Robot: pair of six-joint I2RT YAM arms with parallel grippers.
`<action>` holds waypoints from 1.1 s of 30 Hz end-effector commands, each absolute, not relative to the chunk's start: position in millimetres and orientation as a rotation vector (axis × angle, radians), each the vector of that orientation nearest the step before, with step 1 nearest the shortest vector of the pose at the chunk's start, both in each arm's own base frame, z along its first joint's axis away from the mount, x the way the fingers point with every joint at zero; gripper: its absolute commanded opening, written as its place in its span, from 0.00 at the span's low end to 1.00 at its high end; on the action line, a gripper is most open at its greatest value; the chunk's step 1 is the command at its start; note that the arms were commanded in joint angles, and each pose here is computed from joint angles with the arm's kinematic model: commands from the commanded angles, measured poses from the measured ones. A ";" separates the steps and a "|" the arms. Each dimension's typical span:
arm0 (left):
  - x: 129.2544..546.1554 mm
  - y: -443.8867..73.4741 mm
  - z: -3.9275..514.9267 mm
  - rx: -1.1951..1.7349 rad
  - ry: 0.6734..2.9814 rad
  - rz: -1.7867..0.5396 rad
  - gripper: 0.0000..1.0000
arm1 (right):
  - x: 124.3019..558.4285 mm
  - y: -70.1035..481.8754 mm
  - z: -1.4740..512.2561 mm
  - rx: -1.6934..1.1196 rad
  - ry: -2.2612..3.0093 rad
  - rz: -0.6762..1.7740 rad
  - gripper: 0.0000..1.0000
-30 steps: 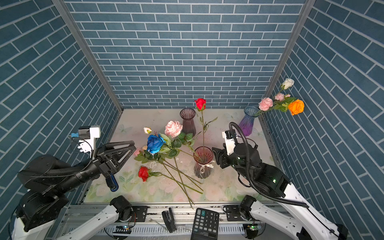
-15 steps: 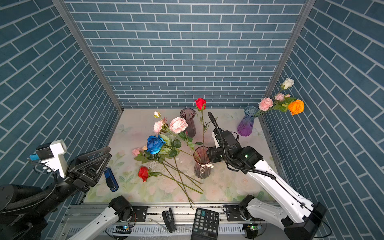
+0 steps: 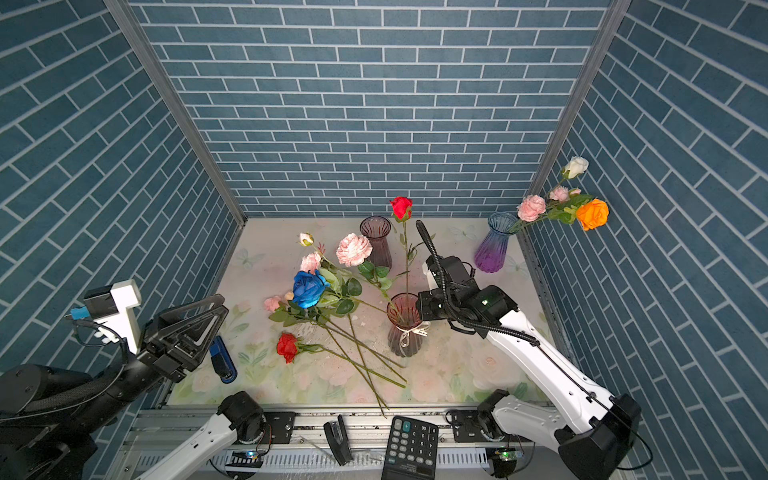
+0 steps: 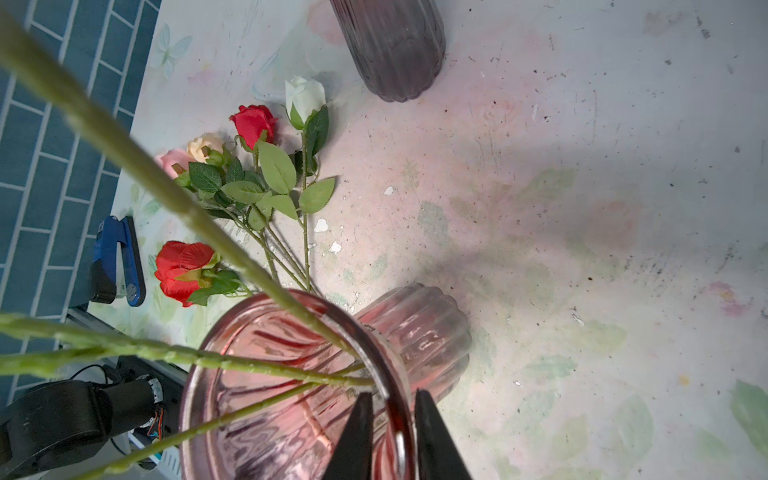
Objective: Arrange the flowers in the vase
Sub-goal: 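Grasp the rim of the pink ribbon-tied vase with the right gripper, then carry the filled pink vase farther from the robot beside the purple vase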
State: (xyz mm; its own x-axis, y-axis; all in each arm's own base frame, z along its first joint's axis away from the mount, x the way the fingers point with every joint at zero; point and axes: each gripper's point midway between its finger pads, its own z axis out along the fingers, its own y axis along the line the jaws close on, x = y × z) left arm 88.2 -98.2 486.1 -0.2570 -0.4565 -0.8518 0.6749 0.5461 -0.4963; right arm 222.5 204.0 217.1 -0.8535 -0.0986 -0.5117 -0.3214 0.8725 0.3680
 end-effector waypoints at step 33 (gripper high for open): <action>92.1 -93.5 471.7 0.211 1.514 -1.003 0.55 | 332.3 160.9 288.0 -0.145 2.472 0.630 0.00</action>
State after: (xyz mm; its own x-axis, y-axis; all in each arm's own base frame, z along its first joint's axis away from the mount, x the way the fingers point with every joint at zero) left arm 91.5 -94.6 477.5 -0.2458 -0.4327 -0.8674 0.6540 0.5864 -0.4779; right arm 311.7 151.6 253.0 -0.8791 -0.0005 -0.4767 -0.1786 0.9275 0.3284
